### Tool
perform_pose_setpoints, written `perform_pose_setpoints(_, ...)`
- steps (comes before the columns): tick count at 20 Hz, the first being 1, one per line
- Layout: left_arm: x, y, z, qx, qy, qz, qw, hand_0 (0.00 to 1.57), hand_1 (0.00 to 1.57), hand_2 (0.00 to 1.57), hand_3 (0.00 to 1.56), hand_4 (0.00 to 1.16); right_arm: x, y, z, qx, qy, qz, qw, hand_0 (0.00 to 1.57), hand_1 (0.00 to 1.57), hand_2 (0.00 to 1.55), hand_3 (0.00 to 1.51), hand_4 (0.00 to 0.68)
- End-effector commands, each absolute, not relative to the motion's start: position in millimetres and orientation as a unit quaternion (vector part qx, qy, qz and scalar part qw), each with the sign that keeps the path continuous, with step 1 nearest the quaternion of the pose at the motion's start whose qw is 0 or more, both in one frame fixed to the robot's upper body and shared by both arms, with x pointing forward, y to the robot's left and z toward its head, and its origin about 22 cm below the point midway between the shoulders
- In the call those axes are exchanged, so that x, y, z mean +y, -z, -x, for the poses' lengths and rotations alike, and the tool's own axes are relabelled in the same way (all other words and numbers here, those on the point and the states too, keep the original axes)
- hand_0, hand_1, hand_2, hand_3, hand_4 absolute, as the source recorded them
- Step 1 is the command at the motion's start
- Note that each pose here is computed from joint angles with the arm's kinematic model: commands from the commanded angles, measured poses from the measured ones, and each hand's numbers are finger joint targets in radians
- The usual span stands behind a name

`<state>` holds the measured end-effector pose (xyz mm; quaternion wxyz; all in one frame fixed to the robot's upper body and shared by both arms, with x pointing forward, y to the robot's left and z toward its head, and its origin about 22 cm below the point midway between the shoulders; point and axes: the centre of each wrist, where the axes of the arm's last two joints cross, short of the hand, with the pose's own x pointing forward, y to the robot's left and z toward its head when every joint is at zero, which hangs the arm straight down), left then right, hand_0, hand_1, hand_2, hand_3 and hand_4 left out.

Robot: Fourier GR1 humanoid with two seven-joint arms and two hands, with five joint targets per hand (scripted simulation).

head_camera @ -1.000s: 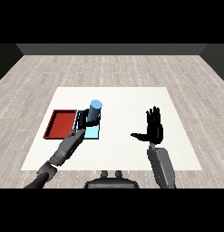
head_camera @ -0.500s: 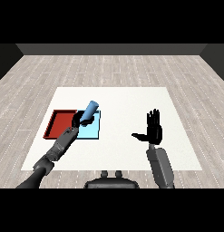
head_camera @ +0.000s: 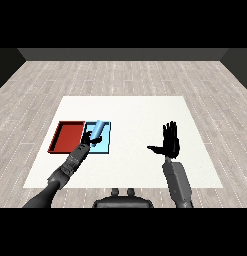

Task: Pick the blue can and put it in the blue box

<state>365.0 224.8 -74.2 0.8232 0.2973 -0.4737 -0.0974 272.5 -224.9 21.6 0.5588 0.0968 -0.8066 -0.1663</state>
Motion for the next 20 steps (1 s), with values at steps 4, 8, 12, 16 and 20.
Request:
perform_pose_setpoints(4,247,74.5,-365.2,-0.428,0.040,-0.283,0.857,1.17,1.17,1.02,0.00,0.69,-249,-20,-274.3,-0.806,0.155,-0.083,0.565,0.00,0.00,0.00,0.00,0.000)
perform_pose_setpoints(8,231,81.0,-362.3,-0.424,0.082,-0.285,0.855,0.00,0.00,0.00,0.00,0.00,-243,-19,-259.5,-0.805,0.163,-0.078,0.565,0.00,0.00,0.00,0.00,0.000)
perform_pose_setpoints(12,238,65.8,-374.5,-0.427,0.084,-0.295,0.851,0.00,0.00,0.00,0.00,0.00,-224,-30,-279.9,-0.807,0.170,-0.094,0.558,0.00,0.00,0.00,0.00,0.000)
perform_pose_setpoints(16,235,64.0,-375.1,-0.510,0.027,-0.299,0.806,0.00,0.00,0.00,0.00,0.00,-234,-16,-270.6,-0.810,0.163,-0.102,0.554,0.00,0.00,0.00,0.00,0.000)
perform_pose_setpoints(20,231,50.1,-384.6,-0.603,0.025,-0.264,0.752,0.00,0.00,0.00,0.00,0.00,-231,-31,-273.7,-0.812,0.134,-0.103,0.559,0.00,0.00,0.00,0.00,0.000)
